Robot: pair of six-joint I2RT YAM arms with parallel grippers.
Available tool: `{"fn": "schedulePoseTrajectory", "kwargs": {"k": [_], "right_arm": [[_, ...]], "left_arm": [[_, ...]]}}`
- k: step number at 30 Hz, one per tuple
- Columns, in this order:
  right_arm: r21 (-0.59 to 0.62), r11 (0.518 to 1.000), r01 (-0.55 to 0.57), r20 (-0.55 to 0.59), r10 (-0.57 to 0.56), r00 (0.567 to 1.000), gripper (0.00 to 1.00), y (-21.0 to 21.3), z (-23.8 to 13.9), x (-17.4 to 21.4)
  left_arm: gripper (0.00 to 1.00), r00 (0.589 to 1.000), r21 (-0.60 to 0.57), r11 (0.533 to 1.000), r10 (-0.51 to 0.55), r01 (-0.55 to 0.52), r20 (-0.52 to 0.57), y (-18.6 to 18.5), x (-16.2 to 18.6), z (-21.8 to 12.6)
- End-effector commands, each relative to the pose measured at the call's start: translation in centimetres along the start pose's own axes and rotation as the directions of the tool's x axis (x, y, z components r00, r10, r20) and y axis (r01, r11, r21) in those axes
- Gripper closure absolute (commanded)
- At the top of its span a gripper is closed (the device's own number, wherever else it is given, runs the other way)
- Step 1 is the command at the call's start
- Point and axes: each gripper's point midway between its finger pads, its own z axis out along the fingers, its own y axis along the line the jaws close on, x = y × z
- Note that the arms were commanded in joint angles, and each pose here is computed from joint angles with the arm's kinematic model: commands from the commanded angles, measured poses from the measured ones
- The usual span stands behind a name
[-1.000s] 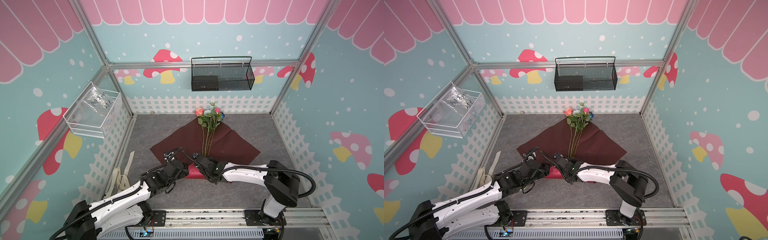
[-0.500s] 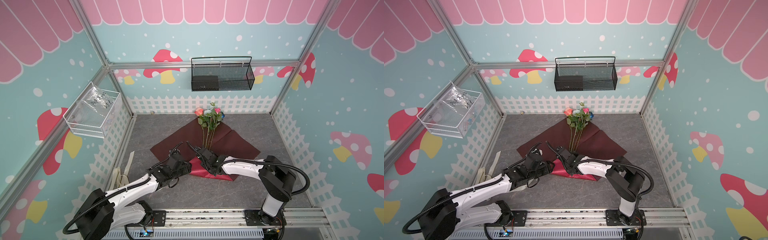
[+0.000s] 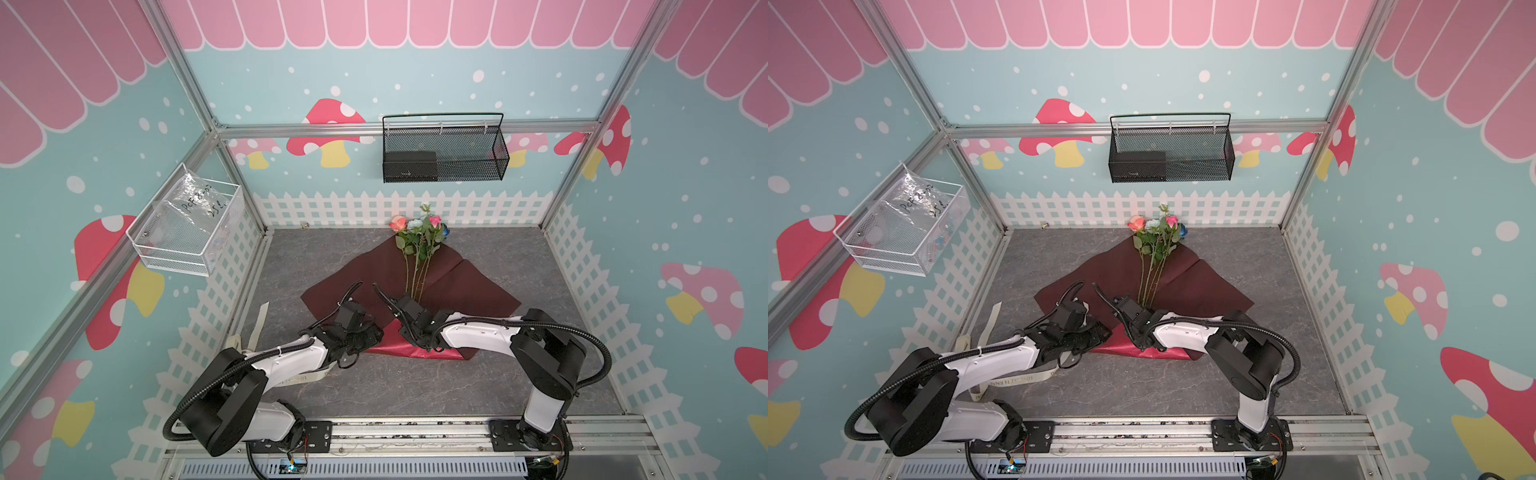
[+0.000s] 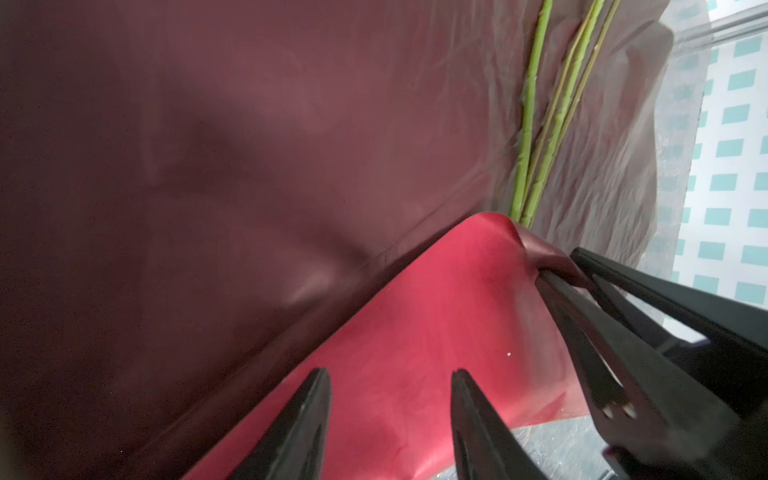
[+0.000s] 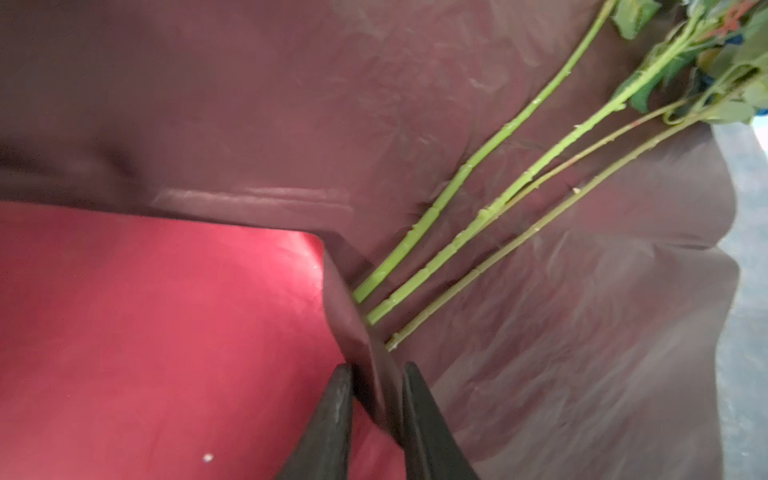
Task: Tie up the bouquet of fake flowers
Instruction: 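Fold the near corner of the sheet up over the stems with both grippers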
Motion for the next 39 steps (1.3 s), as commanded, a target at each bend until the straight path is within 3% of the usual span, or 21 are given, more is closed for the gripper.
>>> {"fn": "schedulePoseTrajectory", "kwargs": {"k": [1,4,9,12,15,18,26,35,39], "right_arm": [[-0.035,0.997,-0.075,-0.004,0.075,0.997,0.62,-0.3,-1.8,-0.2],[-0.041,0.99,-0.134,0.007,0.134,0.991,0.55,-0.9,-3.6,-0.9],[-0.116,0.962,-0.248,0.005,0.25,0.968,0.55,-0.7,-6.4,-0.8],[-0.248,0.91,-0.331,-0.045,0.33,0.943,0.62,1.5,-7.3,0.2],[-0.382,0.827,-0.413,-0.117,0.4,0.909,0.68,4.3,-7.9,1.7],[-0.419,0.77,-0.481,-0.172,0.452,0.875,0.69,5.5,-7.8,3.9],[-0.239,0.814,-0.529,-0.188,0.496,0.848,0.76,3.3,-5.0,6.5],[-0.209,0.811,-0.547,-0.207,0.51,0.835,0.78,2.2,-3.6,6.6],[-0.194,0.809,-0.554,-0.217,0.516,0.829,0.78,1.8,-3.1,6.9]], "left_arm": [[0.52,0.999,0.011,0.999,-0.031,0.031,-0.018,0.3,0.4,0.5],[0.52,0.999,0.014,0.999,-0.036,0.036,-0.02,0.2,0.4,0.7],[0.53,0.999,0.005,0.999,-0.036,0.036,-0.004,0.4,0.0,0.9],[0.53,0.999,0.002,0.999,-0.041,0.041,-0.001,0.5,0.0,1.1],[0.53,0.999,0.007,0.999,-0.051,0.051,0.0,0.6,0.0,1.3],[0.54,0.999,0.021,0.998,-0.051,0.051,0.0,0.1,-0.2,1.3],[0.53,0.999,0.079,0.996,-0.037,0.037,-0.005,-1.8,-0.6,0.6],[0.47,0.998,0.137,0.99,0.019,-0.026,0.057,-4.3,-1.3,-2.8],[0.46,0.998,0.143,0.988,0.054,-0.059,0.037,-5.0,0.0,-3.1]]}}
